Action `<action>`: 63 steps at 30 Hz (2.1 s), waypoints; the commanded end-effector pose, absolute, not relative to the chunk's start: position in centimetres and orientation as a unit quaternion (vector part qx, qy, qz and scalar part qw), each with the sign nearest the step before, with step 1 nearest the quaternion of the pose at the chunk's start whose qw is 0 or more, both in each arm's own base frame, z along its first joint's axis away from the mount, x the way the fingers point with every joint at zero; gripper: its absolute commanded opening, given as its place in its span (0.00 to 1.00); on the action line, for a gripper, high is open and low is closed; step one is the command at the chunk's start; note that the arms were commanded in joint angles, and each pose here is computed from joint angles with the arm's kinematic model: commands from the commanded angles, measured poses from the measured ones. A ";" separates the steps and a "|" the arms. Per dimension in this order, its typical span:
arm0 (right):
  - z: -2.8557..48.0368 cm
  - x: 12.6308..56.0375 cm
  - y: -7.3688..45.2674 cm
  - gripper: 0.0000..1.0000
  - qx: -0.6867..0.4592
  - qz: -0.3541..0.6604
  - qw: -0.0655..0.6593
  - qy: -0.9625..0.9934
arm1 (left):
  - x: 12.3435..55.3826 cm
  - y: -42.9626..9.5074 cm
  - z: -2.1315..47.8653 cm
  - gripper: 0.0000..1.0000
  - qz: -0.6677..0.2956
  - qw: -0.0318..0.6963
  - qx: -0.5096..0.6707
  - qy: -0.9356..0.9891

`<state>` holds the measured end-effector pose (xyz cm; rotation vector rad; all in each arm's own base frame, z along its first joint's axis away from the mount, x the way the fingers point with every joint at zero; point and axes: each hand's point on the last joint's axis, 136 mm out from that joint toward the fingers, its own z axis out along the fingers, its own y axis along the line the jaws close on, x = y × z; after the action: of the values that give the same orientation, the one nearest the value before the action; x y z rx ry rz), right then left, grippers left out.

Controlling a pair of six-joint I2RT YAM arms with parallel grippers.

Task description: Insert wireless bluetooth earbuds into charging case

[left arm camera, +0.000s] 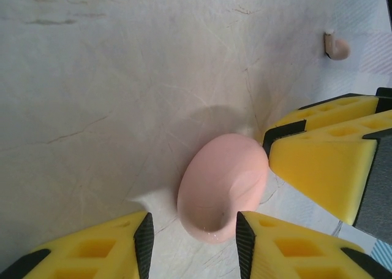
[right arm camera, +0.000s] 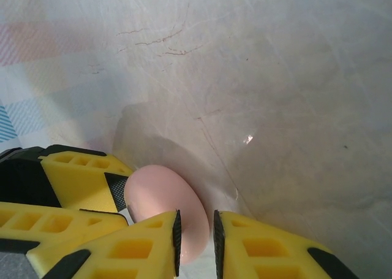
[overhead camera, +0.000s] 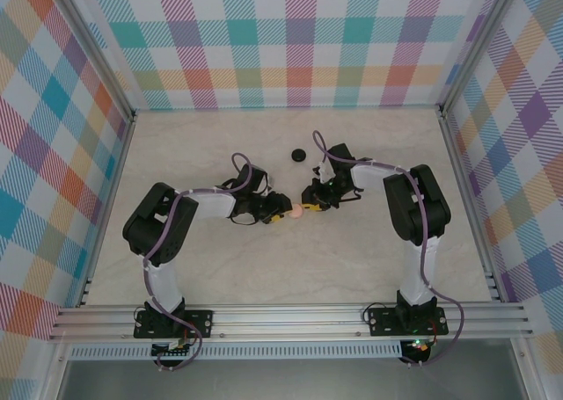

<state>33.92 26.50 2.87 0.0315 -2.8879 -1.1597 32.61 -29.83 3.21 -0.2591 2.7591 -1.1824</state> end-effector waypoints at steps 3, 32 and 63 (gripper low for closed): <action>3.0 34.0 27.2 0.24 0.012 -0.384 0.020 -0.923 | 31.8 -30.9 1.6 0.40 -0.391 0.042 -0.085 0.915; 4.8 33.4 27.5 0.25 0.029 -0.394 0.005 -0.919 | 31.6 -30.9 1.5 0.41 -0.387 0.041 -0.084 0.917; 2.1 32.5 27.7 0.21 0.019 -0.379 0.034 -0.925 | 31.6 -32.4 1.0 0.35 -0.412 0.023 -0.088 0.907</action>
<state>33.29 27.39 3.09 0.0644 -2.8807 -1.1704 33.25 -31.25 3.22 -0.2808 2.7402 -1.2702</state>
